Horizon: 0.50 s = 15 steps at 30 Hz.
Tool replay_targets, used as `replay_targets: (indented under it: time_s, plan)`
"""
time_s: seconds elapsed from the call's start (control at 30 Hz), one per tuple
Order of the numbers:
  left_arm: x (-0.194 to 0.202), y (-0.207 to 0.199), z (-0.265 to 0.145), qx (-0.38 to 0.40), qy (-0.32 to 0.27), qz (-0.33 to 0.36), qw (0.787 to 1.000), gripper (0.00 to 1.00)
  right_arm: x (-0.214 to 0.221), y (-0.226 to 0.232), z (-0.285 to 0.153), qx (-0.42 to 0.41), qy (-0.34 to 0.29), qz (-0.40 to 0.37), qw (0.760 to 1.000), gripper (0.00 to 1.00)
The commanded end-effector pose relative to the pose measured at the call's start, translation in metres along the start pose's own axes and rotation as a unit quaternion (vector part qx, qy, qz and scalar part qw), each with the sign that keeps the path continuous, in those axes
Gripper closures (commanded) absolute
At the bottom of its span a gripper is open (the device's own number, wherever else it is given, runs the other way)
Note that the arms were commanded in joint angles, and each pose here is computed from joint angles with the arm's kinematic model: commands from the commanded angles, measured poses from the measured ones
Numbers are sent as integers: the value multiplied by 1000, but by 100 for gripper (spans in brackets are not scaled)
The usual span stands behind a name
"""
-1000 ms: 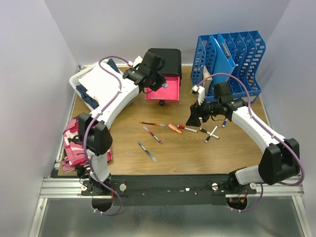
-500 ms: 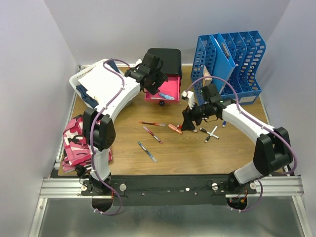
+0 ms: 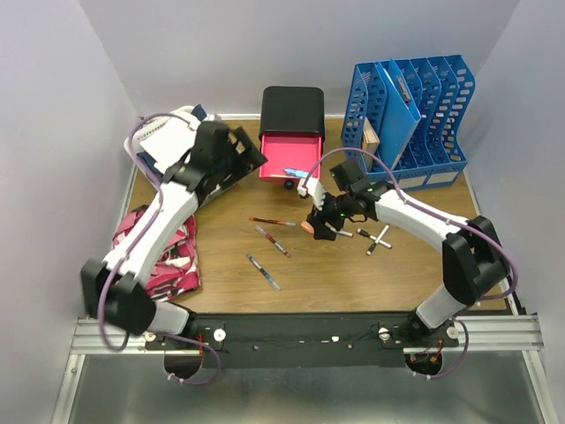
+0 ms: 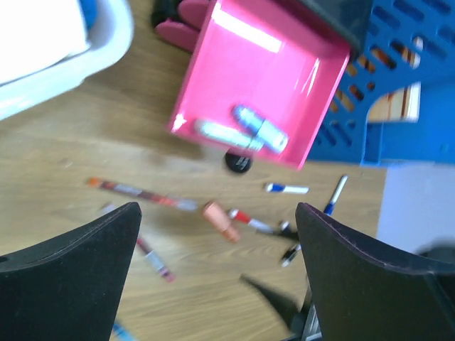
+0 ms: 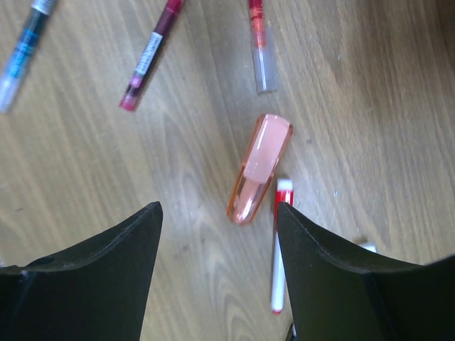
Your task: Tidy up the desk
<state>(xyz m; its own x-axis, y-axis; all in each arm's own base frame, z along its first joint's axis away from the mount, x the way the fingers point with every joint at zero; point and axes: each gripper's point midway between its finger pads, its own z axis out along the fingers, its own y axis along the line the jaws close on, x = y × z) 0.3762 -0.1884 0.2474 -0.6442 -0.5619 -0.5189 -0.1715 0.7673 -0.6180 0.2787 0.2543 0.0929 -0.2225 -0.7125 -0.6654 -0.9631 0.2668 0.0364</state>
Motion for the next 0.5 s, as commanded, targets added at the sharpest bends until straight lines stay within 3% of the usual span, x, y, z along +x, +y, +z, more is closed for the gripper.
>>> replay_targets:
  time_s: [0.0,0.23,0.47]
  plan:
    - [16,28,-31,26,-24,73,997,1,-2,-17,27,48,20,-36,998,28]
    - [39,79,-57,-2,-50,61,997,1,1,-33,53,89,48,-32,994,28]
    - [42,92,-63,-13,-55,58,997,1,14,-37,72,91,75,-13,993,30]
